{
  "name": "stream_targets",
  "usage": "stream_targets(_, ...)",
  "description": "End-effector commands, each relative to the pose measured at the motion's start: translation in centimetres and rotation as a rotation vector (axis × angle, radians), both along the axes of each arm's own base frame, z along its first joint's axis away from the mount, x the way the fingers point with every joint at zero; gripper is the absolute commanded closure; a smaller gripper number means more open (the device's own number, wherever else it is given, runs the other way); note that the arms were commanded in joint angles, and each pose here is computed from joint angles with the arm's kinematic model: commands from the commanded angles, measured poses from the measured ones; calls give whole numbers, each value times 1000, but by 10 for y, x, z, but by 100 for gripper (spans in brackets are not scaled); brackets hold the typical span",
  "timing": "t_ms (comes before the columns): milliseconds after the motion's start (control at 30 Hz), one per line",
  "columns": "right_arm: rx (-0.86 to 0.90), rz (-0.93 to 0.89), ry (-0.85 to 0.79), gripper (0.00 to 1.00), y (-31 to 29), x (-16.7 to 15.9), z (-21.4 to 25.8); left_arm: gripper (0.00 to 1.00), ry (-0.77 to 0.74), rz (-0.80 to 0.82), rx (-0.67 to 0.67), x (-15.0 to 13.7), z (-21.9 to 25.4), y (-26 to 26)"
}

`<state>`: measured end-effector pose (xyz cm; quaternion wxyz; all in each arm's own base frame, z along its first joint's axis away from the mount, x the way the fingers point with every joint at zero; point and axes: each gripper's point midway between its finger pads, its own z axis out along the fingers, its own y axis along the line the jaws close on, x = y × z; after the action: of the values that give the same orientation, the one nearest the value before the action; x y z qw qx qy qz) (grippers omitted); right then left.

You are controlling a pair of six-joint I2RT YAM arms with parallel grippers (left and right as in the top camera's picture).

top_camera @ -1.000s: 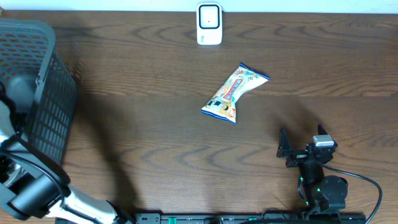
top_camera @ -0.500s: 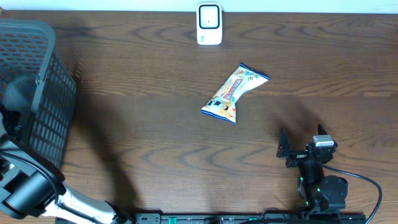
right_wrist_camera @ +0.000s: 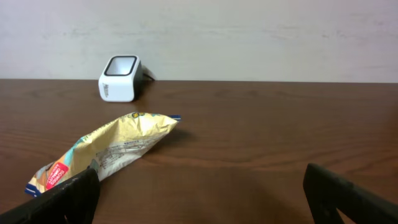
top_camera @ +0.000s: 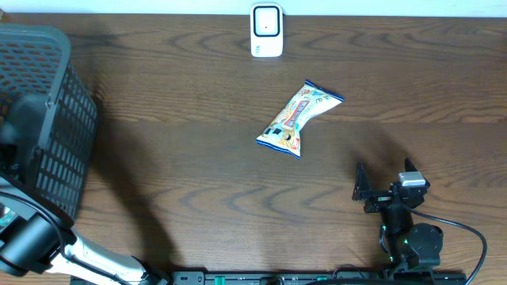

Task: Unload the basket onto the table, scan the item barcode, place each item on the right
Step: 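Return the left gripper into the basket and grasp a small green pack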

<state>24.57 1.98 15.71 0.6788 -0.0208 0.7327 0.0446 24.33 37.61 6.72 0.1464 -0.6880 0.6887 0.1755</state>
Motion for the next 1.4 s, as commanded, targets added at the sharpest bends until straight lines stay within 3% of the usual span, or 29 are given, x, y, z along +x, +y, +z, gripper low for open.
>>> stream_targets(0,-5,5,-1,1,2,0,0,2,-87,-136,-59,25,-3,-6)
stream_targets(67,-5,5,-1,1,2,0,0,2,-105,-158,-77,29,-4,-9)
stream_targets(167,-5,5,-1,1,2,0,0,18,-97,-157,-91,27,-6,-12)
stream_targets(267,-5,5,-1,1,2,0,0,24,-90,-156,-101,25,-6,-15)
stream_targets(400,-6,5,-1,1,2,0,0,52,-99,-157,-90,24,5,-16)
stream_targets(500,-5,5,-1,1,2,0,0,56,-115,-159,-67,24,19,-16)
stream_targets(567,-5,5,-1,1,2,0,0,69,-126,-160,-52,24,27,-16)
stream_targets(767,-5,5,-1,1,2,0,0,71,-152,-173,-66,27,33,-22)
stream_targets(800,-5,5,-1,1,2,0,0,71,-147,-172,-75,25,32,-24)
stream_targets(833,-5,5,-1,1,2,0,0,60,-143,-172,-80,24,32,-25)
stream_targets(900,-5,5,-1,1,2,0,0,24,-142,-172,-80,24,32,-25)
stream_targets(933,-5,5,-1,1,2,0,0,11,-143,-171,-79,24,32,-24)
stream_targets(967,-5,5,-1,1,2,0,0,4,-144,-171,-77,24,32,-24)
stream_targets(1367,-5,5,-1,1,2,0,0,0,-42,-150,-164,9,0,-33)
